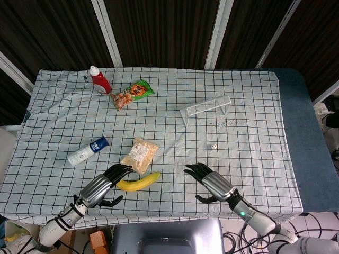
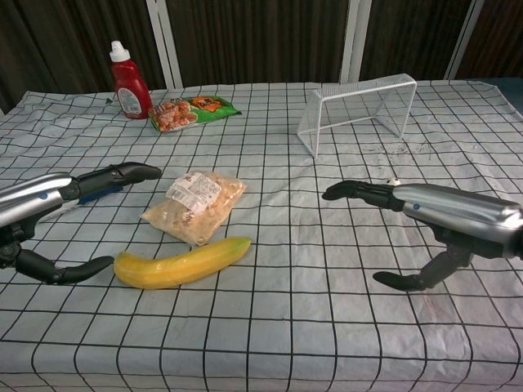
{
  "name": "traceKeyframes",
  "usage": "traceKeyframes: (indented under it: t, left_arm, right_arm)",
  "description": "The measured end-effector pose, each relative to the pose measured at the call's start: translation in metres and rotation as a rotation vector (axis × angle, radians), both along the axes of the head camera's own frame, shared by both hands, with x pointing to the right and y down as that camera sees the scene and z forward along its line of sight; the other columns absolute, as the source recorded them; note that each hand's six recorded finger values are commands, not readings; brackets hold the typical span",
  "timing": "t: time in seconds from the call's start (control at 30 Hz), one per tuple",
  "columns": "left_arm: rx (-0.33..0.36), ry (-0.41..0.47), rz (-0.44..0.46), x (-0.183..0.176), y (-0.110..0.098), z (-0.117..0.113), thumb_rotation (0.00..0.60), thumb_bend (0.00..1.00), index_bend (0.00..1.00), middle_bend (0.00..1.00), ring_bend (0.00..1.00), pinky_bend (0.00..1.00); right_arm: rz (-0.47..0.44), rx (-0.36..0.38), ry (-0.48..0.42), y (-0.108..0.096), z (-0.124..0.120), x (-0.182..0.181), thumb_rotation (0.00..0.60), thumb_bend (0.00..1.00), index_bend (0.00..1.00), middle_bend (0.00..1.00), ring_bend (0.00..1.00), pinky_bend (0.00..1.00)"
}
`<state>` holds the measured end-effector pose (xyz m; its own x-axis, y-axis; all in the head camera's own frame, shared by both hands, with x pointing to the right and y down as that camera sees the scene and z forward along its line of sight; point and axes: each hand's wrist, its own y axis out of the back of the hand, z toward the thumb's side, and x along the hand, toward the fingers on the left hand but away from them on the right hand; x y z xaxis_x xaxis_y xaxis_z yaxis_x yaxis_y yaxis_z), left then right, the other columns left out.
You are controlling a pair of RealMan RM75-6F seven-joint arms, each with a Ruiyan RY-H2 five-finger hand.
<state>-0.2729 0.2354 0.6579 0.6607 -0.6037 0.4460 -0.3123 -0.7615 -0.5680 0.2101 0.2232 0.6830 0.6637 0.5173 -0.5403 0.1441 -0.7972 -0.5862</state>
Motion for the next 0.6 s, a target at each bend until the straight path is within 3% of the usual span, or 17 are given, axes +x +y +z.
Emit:
traceKeyframes:
  t: [0.23, 0.37, 0.47, 0.6]
  left_arm:
    - [-0.001, -0.021, -0.013, -0.004, -0.006, 0.004, 0.600, 0.40, 0.00, 0.03, 0.00, 0.04]
    - [0.037, -0.069, -0.017, -0.017, -0.012, 0.004, 0.600, 0.41, 0.00, 0.03, 0.00, 0.04]
    - [0.110, -0.157, -0.009, -0.038, -0.016, 0.003, 0.600, 0.41, 0.00, 0.03, 0.00, 0.04]
    - [0.271, -0.369, -0.029, -0.089, -0.022, -0.002, 0.600, 0.41, 0.00, 0.03, 0.00, 0.04]
  right_arm:
    - [0.001, 0.017, 0.013, -0.001, 0.000, 0.004, 0.600, 0.27, 0.00, 0.00, 0.00, 0.00]
    - [0.006, 0.052, 0.059, -0.007, 0.000, 0.014, 0.600, 0.30, 0.00, 0.00, 0.00, 0.00]
    - [0.038, 0.103, 0.122, -0.019, -0.002, 0.034, 0.600, 0.37, 0.00, 0.00, 0.00, 0.00]
    - [0.096, 0.198, 0.225, -0.039, -0.007, 0.070, 0.600, 0.46, 0.10, 0.00, 0.00, 0.00]
